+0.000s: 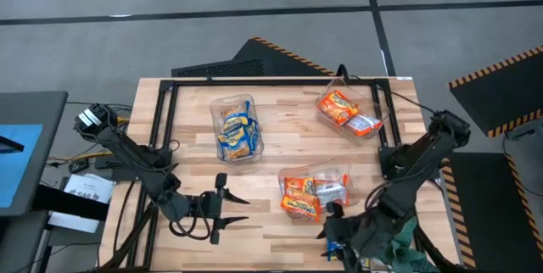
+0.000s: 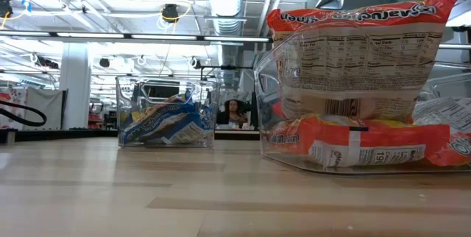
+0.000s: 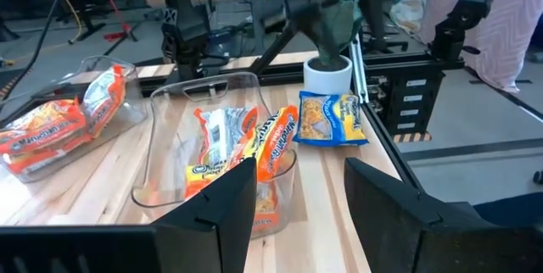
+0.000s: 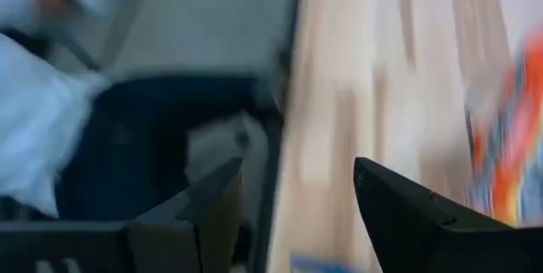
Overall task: Sort Maruchan noodles
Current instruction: Put the blue noodle pack into the middle transparent bin
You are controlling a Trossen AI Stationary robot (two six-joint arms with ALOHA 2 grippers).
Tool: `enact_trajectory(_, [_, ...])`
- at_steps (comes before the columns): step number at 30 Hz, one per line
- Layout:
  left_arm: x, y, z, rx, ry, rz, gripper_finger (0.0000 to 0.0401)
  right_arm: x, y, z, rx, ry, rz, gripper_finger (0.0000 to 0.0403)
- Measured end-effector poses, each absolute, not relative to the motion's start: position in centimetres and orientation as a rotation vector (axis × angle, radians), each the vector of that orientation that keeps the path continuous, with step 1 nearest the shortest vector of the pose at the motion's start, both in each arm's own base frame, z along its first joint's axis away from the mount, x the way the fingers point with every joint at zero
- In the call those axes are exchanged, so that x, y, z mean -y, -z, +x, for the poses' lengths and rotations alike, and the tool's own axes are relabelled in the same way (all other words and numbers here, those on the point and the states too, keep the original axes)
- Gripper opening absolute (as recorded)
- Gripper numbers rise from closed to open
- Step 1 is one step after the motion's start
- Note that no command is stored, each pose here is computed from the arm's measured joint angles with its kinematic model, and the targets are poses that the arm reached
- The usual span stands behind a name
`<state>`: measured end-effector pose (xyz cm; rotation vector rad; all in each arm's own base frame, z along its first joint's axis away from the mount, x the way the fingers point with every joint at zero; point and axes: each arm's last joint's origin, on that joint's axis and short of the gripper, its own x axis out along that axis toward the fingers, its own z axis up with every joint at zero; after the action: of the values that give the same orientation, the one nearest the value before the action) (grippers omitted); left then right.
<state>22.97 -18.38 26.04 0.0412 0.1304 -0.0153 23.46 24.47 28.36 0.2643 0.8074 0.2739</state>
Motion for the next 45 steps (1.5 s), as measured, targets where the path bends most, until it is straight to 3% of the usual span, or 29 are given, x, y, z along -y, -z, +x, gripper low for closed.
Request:
enact_trajectory(9, [18.4,-25.9,23.0,-0.143,0.015,0.053,0.0168,-27.1,-24.2,24.6,-1.362,-0.158,0.279,0.0244])
enact_trajectory(17, [18.3,-25.7,22.9,-0.156,0.014,0.065,0.0168,-28.5,-19.8,25.5,-1.599,-0.070,0.197,0.0244])
enact_trajectory(23, [18.3,-25.6,22.9,-0.164,0.015,0.084,0.0168,-28.3,-17.5,25.3,-1.711,0.035,0.096,0.0244])
enact_trajectory(34, [18.3,-25.6,22.9,-0.168,0.011,0.096,0.0168,-28.8,-14.9,25.6,-1.748,0.033,-0.012,0.0240])
enact_trajectory(38, [18.3,-25.5,22.9,-0.173,0.007,0.101,0.0168,-28.5,-14.9,25.7,-1.754,0.039,-0.020,0.0198])
enact_trajectory(45, [18.3,-25.5,22.9,-0.174,0.002,0.101,0.0168,-28.5,-14.7,25.7,-1.757,-0.002,-0.051,0.0032])
